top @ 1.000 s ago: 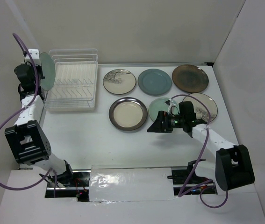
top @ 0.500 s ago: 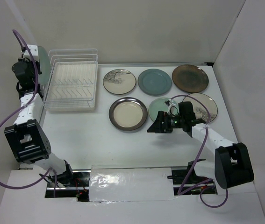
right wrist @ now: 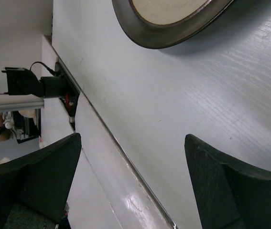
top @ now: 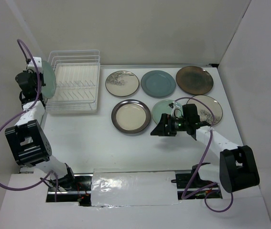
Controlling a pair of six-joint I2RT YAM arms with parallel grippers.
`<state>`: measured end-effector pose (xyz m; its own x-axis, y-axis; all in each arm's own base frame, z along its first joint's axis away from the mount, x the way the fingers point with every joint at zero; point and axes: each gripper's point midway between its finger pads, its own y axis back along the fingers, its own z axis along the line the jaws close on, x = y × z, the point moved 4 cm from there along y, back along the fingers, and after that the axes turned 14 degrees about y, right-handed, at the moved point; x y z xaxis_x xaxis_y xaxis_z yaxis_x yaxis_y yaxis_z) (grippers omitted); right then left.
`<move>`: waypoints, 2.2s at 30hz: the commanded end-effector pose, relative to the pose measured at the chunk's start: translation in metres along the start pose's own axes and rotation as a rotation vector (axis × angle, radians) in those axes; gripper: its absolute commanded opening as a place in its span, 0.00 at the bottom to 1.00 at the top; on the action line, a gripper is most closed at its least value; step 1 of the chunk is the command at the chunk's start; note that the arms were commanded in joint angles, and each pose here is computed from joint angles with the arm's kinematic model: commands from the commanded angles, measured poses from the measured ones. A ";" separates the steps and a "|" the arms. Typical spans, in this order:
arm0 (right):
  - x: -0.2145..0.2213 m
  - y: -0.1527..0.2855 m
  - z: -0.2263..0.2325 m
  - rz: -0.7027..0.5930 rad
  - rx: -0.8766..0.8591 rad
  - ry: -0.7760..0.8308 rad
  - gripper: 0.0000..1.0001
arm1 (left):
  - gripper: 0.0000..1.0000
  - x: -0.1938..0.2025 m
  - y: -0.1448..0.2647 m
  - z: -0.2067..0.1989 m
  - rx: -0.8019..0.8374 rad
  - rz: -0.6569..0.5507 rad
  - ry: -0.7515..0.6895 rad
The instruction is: Load the plates into the dish rack
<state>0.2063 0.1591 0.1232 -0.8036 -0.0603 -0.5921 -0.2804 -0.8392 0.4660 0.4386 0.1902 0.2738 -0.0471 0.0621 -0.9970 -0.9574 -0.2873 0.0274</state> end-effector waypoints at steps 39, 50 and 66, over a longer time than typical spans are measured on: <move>-0.012 0.023 0.004 -0.125 0.081 -0.002 0.95 | 1.00 -0.112 0.122 -0.151 0.296 0.116 0.762; -0.018 0.030 0.005 -0.195 0.140 -0.041 0.95 | 0.98 -0.031 0.246 -0.237 0.615 0.533 0.723; -0.016 0.025 -0.002 -0.201 0.154 -0.102 0.95 | 1.00 0.023 0.289 -0.206 0.481 0.590 0.708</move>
<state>0.2065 0.1382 0.1384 -0.7929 0.1415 -0.5927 -0.4823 -0.7401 0.4685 0.2236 -0.0934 0.2592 -0.5220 -0.5746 -0.6303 -0.8527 0.3683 0.3704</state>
